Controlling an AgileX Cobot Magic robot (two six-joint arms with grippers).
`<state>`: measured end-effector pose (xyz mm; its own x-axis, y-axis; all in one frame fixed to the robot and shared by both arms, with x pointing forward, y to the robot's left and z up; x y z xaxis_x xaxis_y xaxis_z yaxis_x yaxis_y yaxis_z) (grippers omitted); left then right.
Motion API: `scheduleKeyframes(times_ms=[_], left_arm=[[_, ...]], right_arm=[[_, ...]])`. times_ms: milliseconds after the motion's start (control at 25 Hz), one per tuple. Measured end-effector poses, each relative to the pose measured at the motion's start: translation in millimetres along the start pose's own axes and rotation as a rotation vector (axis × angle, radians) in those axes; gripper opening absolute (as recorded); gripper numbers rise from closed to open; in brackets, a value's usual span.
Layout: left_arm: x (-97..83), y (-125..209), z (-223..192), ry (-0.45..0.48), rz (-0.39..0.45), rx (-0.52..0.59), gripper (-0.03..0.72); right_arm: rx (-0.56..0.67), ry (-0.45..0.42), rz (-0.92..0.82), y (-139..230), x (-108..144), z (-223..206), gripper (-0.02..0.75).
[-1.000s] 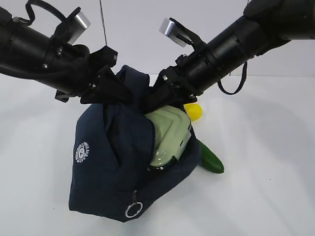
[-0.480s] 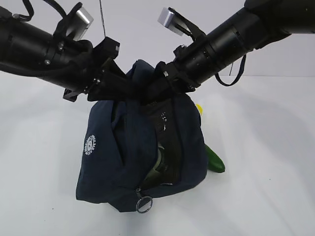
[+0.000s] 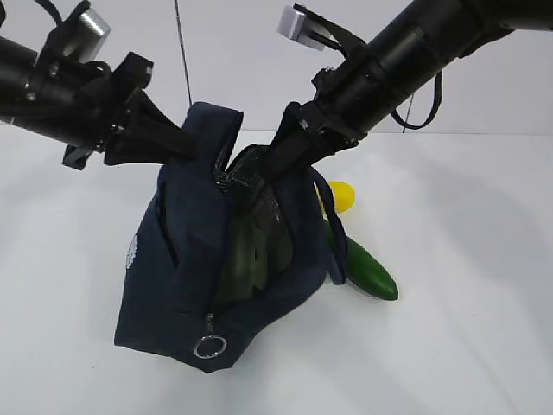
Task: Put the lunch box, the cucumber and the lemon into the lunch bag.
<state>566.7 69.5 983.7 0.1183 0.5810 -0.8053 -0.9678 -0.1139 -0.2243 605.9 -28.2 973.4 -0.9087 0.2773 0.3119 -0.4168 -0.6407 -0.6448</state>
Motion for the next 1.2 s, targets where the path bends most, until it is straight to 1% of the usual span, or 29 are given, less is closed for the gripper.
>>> scheduleKeyframes(times_ms=[120,240,400,520,720,800,1000,1200], left_arm=[[10.3,-4.4,8.1,-0.02,0.005,-0.003,0.009],[14.8,-1.1,8.9,-0.041,-0.016,0.016,0.009],[22.9,4.7,10.0,-0.08,-0.05,0.049,0.009],[33.4,1.9,15.8,-0.114,-0.06,0.048,0.009],[54.3,-9.0,35.0,-0.15,-0.029,0.023,0.009],[61.4,-12.4,43.0,-0.156,-0.011,0.014,0.009],[66.3,-14.0,48.2,-0.162,-0.001,0.011,0.009],[66.2,-13.5,48.4,-0.161,0.0,0.014,0.009]], right_arm=[[0.037,0.023,-0.014,1.0,-2.5,5.6,0.577],[0.061,0.048,0.002,1.0,-5.7,10.4,0.578],[0.161,0.127,0.012,17.1,-19.8,16.3,0.579],[0.222,0.171,0.0,28.6,-27.9,19.7,0.579],[0.263,0.203,0.004,36.0,-33.7,22.5,0.579],[0.304,0.231,0.023,43.1,-39.4,25.9,0.579],[0.371,0.281,0.045,54.2,-48.9,32.3,0.579],[0.405,0.284,0.029,63.0,-55.6,27.2,0.579]])
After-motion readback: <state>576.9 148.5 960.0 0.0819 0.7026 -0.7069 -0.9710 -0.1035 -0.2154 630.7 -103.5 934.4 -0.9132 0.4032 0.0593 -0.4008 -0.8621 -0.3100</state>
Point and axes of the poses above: a point on each arm's last joint axis where the gripper is mounted, z pointing back along that axis away from the gripper, x along the wrist's bending axis when the last joint is at zero, y = z × x, the point moved 10 cm from there along -z, pointing out along that axis toward the gripper, and after that the axes turned 9 degrees about z, right-handed, at the moved point
